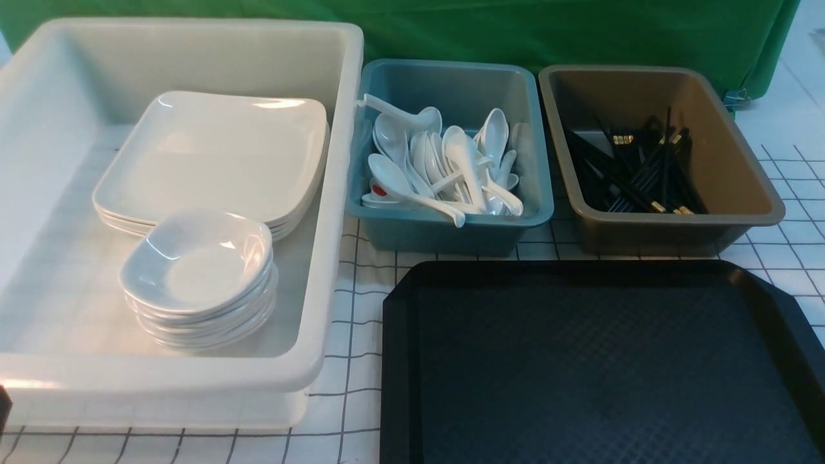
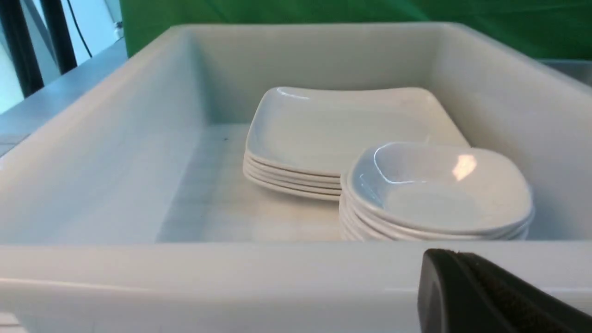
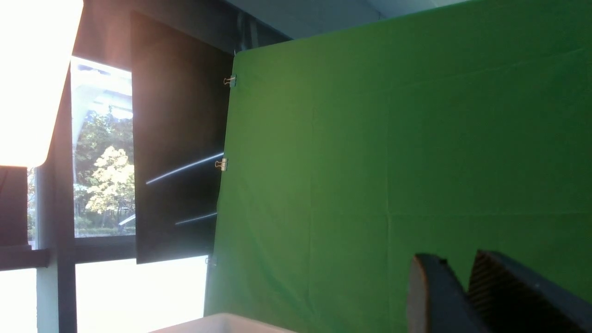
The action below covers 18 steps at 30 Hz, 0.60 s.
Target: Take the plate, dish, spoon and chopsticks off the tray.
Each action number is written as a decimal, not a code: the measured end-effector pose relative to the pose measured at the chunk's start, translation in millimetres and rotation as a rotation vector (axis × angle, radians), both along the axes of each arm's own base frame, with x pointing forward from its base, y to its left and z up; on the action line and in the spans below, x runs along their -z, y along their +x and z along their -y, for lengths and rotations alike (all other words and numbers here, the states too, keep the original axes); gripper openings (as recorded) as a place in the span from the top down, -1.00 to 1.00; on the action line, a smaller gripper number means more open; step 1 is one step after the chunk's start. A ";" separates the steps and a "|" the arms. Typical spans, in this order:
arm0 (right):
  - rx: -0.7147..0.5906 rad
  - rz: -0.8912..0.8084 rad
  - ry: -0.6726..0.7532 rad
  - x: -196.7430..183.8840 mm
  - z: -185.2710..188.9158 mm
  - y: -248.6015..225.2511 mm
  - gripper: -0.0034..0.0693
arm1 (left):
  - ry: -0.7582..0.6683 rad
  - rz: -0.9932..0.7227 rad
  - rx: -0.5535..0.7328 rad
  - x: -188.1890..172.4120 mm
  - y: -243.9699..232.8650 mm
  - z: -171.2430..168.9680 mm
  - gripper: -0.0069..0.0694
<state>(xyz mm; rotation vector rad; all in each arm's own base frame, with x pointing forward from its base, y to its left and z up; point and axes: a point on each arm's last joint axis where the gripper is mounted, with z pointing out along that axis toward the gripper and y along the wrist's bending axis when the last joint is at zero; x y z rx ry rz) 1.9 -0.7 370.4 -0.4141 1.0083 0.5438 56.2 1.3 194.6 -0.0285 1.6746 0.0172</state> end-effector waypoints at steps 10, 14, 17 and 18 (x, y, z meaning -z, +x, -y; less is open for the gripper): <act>0.000 0.000 0.000 0.0 0.0 0.0 0.44 | 0.027 -0.022 -0.003 2.1 -0.2 -0.5 0.81; 0.000 0.000 0.000 0.0 0.0 0.0 0.41 | 0.027 -0.022 -0.003 2.1 -0.2 -0.5 0.81; 0.000 0.000 0.000 0.0 0.0 0.0 0.39 | 0.027 -0.022 -0.003 2.1 -0.2 -0.5 0.81; 0.000 0.000 0.000 0.0 0.0 0.0 0.38 | 0.027 -0.022 -0.003 2.1 -0.2 -0.5 0.81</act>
